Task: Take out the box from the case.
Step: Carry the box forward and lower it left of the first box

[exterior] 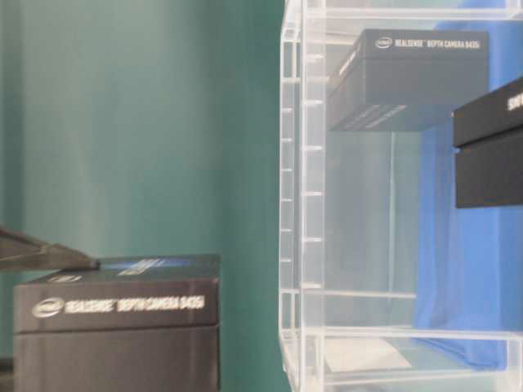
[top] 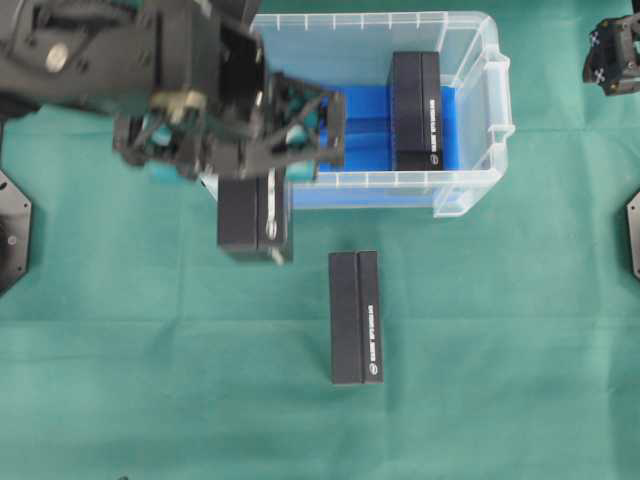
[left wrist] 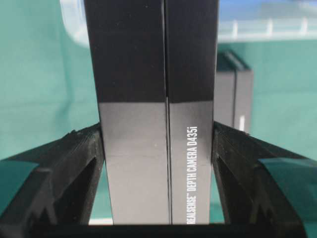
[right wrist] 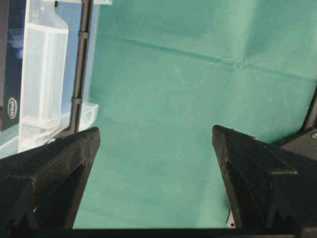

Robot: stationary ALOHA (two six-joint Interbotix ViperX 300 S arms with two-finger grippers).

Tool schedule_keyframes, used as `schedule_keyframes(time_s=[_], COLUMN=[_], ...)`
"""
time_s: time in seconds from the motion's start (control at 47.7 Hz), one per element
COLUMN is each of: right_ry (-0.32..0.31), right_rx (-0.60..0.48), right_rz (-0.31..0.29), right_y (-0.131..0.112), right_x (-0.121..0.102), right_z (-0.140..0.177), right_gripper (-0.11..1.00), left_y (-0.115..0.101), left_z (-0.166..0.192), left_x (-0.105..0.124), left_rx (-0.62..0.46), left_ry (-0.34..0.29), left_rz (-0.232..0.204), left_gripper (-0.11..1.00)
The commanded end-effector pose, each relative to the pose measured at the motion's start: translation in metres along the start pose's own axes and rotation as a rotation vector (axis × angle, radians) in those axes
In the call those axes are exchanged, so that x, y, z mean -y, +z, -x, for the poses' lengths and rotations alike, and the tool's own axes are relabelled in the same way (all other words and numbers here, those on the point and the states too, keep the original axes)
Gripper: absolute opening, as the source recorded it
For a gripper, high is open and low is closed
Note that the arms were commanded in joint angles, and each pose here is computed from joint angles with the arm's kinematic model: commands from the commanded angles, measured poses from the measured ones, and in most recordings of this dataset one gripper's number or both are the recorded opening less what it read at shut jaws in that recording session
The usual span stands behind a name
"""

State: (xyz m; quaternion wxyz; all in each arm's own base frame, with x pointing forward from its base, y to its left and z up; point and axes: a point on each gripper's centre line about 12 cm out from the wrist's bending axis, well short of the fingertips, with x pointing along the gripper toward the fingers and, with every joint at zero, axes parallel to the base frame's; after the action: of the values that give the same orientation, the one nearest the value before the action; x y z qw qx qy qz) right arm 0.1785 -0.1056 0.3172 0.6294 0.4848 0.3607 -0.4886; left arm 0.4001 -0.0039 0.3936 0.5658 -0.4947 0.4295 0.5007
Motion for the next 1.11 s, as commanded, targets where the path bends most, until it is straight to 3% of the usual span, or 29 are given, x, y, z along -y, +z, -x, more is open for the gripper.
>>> schedule_keyframes(time_s=[0.0,0.503,1.089], right_ry=[0.013,0.012,0.01], right_rx=[0.009,0.008,0.007], right_rz=[0.0,0.0,-0.006], right_y=[0.001,0.001,0.001], right_x=[-0.001,-0.001,-0.002], right_z=[0.003,0.004,0.004], right_gripper=[0.91,0.91,0.91], left_y=[-0.009,-0.087,-0.098], left_z=[0.024,0.032,0.025], left_x=[-0.01,-0.018,-0.022], left_rx=[-0.004,-0.042,-0.04], left_ry=[-0.058,-0.068,-0.053], left_rz=[-0.001,0.013,0.002], left_gripper=[0.6,0.6,0.6])
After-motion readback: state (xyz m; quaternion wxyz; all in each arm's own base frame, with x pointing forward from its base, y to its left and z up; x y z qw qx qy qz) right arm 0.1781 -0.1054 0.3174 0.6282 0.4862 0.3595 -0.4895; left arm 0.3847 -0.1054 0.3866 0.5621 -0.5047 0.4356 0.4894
